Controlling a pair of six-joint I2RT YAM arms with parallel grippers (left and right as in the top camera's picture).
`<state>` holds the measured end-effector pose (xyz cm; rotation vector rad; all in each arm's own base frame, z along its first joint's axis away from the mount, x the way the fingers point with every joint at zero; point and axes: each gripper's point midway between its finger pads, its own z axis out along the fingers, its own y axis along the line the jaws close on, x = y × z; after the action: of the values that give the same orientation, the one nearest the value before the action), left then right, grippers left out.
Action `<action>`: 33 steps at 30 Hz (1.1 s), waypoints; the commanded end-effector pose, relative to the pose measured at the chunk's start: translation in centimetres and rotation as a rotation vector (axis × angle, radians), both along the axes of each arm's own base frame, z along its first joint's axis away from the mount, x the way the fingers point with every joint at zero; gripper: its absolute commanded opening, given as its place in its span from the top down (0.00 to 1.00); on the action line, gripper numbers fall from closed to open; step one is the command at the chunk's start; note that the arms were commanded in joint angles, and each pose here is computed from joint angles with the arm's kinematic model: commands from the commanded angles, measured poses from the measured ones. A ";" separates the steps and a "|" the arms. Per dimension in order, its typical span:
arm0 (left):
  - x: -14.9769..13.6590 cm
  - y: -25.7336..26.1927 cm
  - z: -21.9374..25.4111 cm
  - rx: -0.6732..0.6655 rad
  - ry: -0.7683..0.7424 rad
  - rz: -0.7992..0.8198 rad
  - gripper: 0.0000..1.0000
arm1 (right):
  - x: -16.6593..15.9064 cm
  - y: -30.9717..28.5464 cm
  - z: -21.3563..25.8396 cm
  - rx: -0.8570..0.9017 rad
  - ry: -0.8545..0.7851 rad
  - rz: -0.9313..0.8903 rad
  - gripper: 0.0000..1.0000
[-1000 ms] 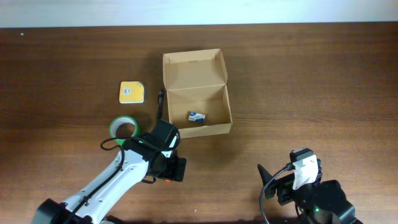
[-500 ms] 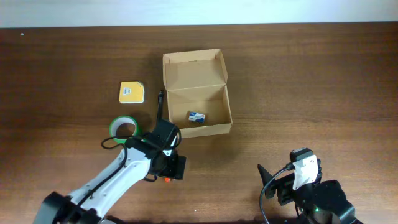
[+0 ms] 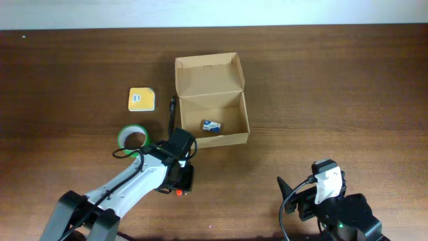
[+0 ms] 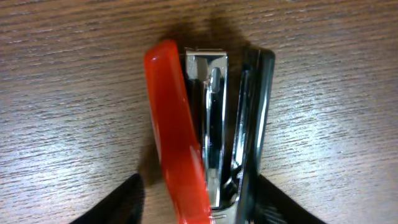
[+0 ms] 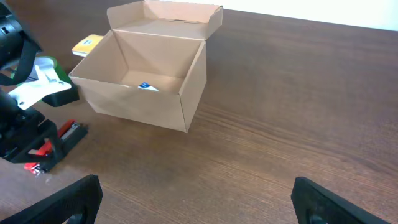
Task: Pack container
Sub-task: 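Close the left gripper on the red stapler and lift it, then carry the stapler into the cardboard box and lower it inside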
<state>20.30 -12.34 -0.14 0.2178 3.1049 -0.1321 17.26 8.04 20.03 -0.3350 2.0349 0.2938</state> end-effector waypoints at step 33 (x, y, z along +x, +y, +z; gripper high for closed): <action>-1.9 -1.0 6.6 -0.171 -0.107 0.016 0.98 | 0.1 -0.3 0.1 0.004 -0.007 -0.022 0.01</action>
<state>18.65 -12.34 4.77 0.1890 3.0237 -0.2601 17.26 8.04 20.03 -0.3354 2.0348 0.2936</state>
